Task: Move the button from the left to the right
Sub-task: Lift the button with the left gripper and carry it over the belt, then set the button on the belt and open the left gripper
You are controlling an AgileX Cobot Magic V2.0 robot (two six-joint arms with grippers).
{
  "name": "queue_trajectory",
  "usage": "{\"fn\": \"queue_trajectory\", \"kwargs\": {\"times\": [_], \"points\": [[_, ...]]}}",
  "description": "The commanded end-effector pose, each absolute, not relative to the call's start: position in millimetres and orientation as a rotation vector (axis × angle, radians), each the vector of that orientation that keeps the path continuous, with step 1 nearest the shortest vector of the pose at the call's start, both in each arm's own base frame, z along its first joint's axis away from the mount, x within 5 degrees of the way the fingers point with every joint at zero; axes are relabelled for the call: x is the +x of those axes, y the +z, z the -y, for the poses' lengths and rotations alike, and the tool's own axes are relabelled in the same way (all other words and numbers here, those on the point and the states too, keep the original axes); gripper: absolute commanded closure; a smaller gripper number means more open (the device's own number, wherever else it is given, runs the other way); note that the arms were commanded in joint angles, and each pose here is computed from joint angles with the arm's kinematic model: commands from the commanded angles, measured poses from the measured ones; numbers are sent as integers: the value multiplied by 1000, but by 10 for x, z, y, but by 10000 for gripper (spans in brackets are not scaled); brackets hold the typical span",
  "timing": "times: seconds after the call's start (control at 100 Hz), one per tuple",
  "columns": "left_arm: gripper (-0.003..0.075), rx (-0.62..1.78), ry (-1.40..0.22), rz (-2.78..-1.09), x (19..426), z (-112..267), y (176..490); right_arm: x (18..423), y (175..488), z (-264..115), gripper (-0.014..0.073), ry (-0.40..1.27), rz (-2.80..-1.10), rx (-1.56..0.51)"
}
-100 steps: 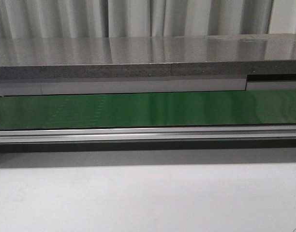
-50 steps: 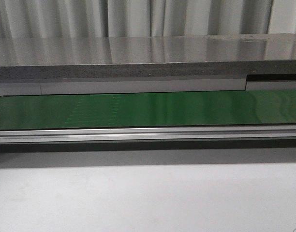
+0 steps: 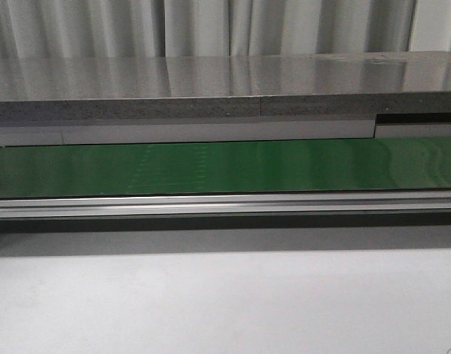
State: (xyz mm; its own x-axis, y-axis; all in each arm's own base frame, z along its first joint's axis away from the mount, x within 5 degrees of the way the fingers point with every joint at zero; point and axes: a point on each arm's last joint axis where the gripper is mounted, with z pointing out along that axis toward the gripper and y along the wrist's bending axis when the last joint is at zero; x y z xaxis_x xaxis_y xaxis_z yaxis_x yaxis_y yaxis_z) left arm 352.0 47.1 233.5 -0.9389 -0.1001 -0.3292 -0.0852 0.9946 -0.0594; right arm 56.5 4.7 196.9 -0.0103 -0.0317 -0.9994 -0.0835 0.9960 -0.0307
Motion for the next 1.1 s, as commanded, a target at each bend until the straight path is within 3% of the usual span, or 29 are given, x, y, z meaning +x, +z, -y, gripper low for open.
{"fn": "queue_trajectory", "kwargs": {"times": [0.0, 0.13, 0.25, 0.58, 0.87, 1.09], "points": [[401, -129, -82, -2703, 3534, -432, 2557, 540, 2102, -46, 662, 35, -1469, -94], [220, -125, -78, -2698, 3539, -434, 2559, 540, 2102, -46, 662, 35, -1469, -94], [137, -125, -77, -2696, 3540, -434, 2559, 540, 2102, -46, 662, 35, -1469, -94], [131, -97, -119, -2639, 3450, -385, 2775, 540, 2102, -46, 662, 35, -1469, -94], [131, -19, -123, -2447, 3235, -232, 3262, 540, 2102, -46, 662, 35, -1469, -94], [131, 64, -103, -2261, 2900, -7, 3455, 540, 2102, -46, 662, 35, -1469, -94]]}}
